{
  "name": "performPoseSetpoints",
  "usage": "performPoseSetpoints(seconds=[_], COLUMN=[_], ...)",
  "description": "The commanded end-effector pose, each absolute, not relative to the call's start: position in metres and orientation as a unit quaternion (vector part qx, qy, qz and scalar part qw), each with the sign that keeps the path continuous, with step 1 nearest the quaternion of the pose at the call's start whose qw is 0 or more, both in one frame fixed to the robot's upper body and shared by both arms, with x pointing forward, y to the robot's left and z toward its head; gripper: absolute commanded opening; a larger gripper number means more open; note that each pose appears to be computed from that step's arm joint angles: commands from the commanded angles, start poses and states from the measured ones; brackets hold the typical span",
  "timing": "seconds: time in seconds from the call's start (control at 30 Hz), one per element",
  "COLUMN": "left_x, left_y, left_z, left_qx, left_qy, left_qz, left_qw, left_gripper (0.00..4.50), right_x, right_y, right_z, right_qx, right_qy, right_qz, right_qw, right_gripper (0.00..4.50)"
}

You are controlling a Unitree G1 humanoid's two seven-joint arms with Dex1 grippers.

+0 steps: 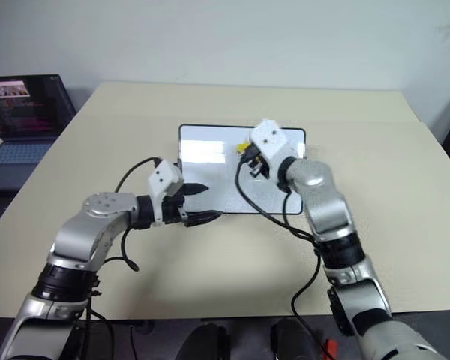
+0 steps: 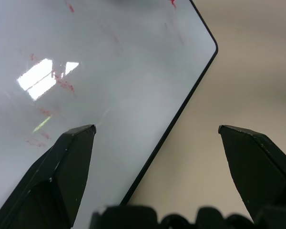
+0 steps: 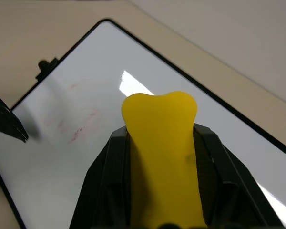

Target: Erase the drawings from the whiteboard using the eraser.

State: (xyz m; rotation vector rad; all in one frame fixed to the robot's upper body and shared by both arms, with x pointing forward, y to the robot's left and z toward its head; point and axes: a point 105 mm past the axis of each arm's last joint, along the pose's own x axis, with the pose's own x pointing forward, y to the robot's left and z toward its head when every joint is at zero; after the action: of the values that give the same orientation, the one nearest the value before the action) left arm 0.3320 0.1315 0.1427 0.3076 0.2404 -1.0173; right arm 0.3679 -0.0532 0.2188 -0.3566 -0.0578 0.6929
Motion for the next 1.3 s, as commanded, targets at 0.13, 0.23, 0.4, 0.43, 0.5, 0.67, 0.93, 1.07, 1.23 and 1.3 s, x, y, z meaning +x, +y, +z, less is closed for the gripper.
performPoseSetpoints(seconds=[0.13,0.23,0.4,0.43,0.5,0.67,0.93,1.07,1.23,1.3], left_x=[0.328,0.329,0.331,0.333,0.338,0.347,0.347,0.346,0.346,0.346], left_y=[0.117,0.111,0.1,0.099,0.097,0.095,0.096,0.097,0.098,0.098], left_z=[0.166,0.168,0.172,0.173,0.174,0.173,0.159,0.157,0.157,0.157], left_qx=[0.154,0.158,0.17,0.172,0.174,0.179,0.193,0.202,0.203,0.203], left_qy=[0.064,0.062,0.057,0.056,0.056,0.059,0.077,0.079,0.078,0.078], left_qz=[-0.511,-0.521,-0.54,-0.54,-0.54,-0.541,-0.546,-0.547,-0.546,-0.546], left_qw=[0.843,0.837,0.823,0.822,0.821,0.82,0.812,0.809,0.809,0.809], left_gripper=[4.5,4.5,4.5,4.5,4.5,4.5,4.5,4.5,4.5,4.5], right_x=[0.324,0.307,0.291,0.291,0.292,0.305,0.351,0.376,0.39,0.394], right_y=[-0.101,-0.113,-0.118,-0.118,-0.117,-0.114,-0.124,-0.12,-0.111,-0.11], right_z=[0.225,0.208,0.177,0.173,0.168,0.163,0.172,0.183,0.181,0.175], right_qx=[-0.126,-0.118,-0.12,-0.127,-0.14,-0.176,-0.246,-0.285,-0.333,-0.351], right_qy=[-0.028,-0.002,0.042,0.047,0.052,0.053,0.034,0.015,0.013,0.023], right_qz=[0.3,0.282,0.259,0.256,0.25,0.236,0.194,0.186,0.196,0.198], right_qw=[0.945,0.952,0.957,0.957,0.957,0.954,0.949,0.94,0.922,0.915], right_gripper=[1.35,1.35,1.35,1.35,1.35,1.35,1.35,1.35,1.35,1.35])
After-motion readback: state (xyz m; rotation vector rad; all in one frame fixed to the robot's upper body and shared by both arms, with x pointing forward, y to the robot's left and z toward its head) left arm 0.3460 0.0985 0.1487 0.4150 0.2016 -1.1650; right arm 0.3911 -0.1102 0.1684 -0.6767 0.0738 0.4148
